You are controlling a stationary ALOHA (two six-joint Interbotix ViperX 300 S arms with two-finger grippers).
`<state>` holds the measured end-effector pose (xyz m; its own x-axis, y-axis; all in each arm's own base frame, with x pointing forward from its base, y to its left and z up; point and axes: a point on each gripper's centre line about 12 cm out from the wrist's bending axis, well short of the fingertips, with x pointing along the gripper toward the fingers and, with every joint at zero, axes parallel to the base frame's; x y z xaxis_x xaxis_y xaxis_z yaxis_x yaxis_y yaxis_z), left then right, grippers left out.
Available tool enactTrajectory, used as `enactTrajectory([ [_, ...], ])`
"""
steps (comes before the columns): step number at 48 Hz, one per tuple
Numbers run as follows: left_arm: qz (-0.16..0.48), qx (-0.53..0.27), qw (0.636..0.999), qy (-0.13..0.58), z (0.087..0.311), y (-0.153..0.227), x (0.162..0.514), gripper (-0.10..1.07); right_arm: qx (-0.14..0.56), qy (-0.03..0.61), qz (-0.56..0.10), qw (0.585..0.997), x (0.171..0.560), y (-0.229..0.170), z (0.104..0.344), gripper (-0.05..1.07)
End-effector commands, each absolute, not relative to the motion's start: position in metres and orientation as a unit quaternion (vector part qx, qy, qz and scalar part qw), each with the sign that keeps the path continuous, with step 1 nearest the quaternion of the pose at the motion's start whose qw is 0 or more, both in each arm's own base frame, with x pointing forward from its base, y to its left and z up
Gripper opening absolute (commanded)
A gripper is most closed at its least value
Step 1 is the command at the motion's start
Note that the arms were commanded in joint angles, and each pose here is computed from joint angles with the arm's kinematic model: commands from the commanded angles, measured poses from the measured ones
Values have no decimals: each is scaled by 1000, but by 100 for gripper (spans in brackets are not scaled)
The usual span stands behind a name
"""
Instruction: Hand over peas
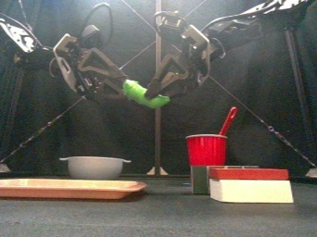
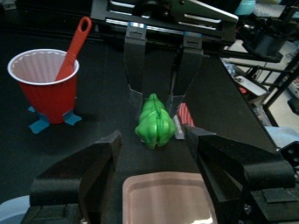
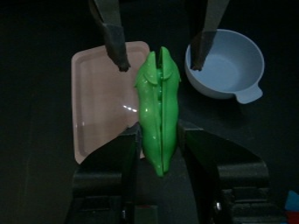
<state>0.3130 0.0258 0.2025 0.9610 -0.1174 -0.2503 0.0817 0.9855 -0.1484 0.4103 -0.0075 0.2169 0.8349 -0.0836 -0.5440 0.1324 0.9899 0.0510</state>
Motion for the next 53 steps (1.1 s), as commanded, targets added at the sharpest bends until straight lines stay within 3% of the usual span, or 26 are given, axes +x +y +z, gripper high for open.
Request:
enactTrajectory([
  [1, -53, -69, 990, 114, 211, 27, 324, 93, 45, 262, -56, 962, 413, -10, 232, 59],
  [22, -56, -77, 989, 112, 208, 30, 339, 85, 45, 260, -59, 963, 414, -12, 234, 59],
  [53, -54, -81, 988, 118, 204, 29, 339, 84, 45, 256, -61, 964, 414, -14, 237, 59],
])
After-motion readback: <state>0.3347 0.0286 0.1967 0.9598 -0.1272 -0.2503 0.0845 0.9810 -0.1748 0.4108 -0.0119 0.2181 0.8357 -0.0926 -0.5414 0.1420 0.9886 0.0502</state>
